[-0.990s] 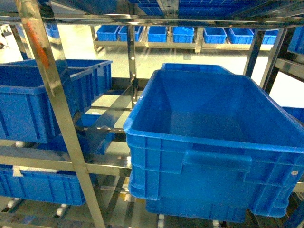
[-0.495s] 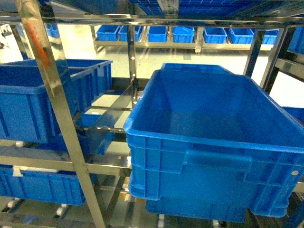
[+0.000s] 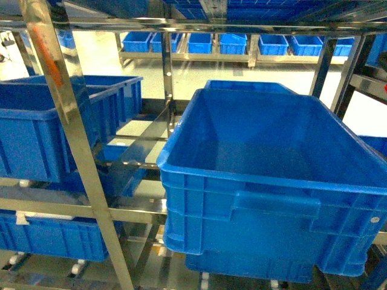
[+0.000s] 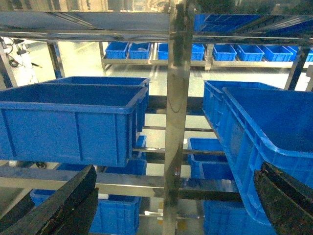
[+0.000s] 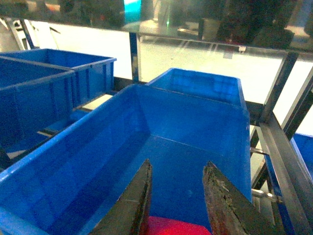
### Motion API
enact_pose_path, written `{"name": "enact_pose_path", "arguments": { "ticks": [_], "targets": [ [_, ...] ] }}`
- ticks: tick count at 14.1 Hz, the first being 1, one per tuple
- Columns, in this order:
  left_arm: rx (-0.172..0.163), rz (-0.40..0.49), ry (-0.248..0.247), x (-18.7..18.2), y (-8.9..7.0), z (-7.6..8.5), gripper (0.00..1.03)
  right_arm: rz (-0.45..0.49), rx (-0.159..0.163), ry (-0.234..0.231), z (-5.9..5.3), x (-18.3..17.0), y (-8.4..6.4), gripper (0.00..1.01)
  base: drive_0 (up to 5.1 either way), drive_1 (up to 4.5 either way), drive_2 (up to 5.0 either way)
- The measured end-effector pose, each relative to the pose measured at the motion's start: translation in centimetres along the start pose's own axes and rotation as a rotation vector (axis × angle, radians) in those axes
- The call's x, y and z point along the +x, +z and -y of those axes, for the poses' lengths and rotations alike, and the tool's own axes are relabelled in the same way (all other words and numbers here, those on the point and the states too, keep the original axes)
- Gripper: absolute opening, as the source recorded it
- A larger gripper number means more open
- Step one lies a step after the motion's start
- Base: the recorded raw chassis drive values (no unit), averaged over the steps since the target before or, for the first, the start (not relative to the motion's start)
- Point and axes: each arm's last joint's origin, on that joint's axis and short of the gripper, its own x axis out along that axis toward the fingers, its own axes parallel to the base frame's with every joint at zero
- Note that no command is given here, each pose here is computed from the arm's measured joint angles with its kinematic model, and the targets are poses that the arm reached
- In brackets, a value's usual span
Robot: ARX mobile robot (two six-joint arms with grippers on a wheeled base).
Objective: Pick red block from blue box to shelf
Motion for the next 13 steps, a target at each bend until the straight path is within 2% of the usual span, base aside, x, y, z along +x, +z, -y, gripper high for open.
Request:
{"name": "enact_pose_path", "arguments": {
  "ticks": [3,4,8,11,12,13],
  "targets": [
    [0.0,0.0,0.0,0.0,0.0,0.0,0.98,-0.04,-0.023,-0.003,0.1,1.9,-1.6,0.27,0.0,0.0,0.0],
    [0.0,0.0,0.0,0.0,0.0,0.0,0.98,-0.046,-0.02,0.002,0.3,2.6,-1.9,0.27,0.0,0.0,0.0],
    [0.0,0.0,0.0,0.0,0.0,0.0,0.98,-0.061,-0.011,-0.04,2.2,5.6,-2.4,0.27,0.0,0.0,0.0],
    [0.0,0.0,0.0,0.0,0.0,0.0,0.98,-0.079,-0.006,-0.02,2.6,6.5,-2.5,0.27,0.0,0.0,0.0],
    [0.0,0.0,0.0,0.0,0.0,0.0,0.98,-0.084,0.002,-0.003,2.8,6.7,-2.8,0.27,0.0,0.0,0.0],
    [0.0,0.0,0.0,0.0,0.0,0.0,0.98,-0.101,0.018,-0.011,3.1,6.8,-3.4,0.27,0.0,0.0,0.0]
  ]
}}
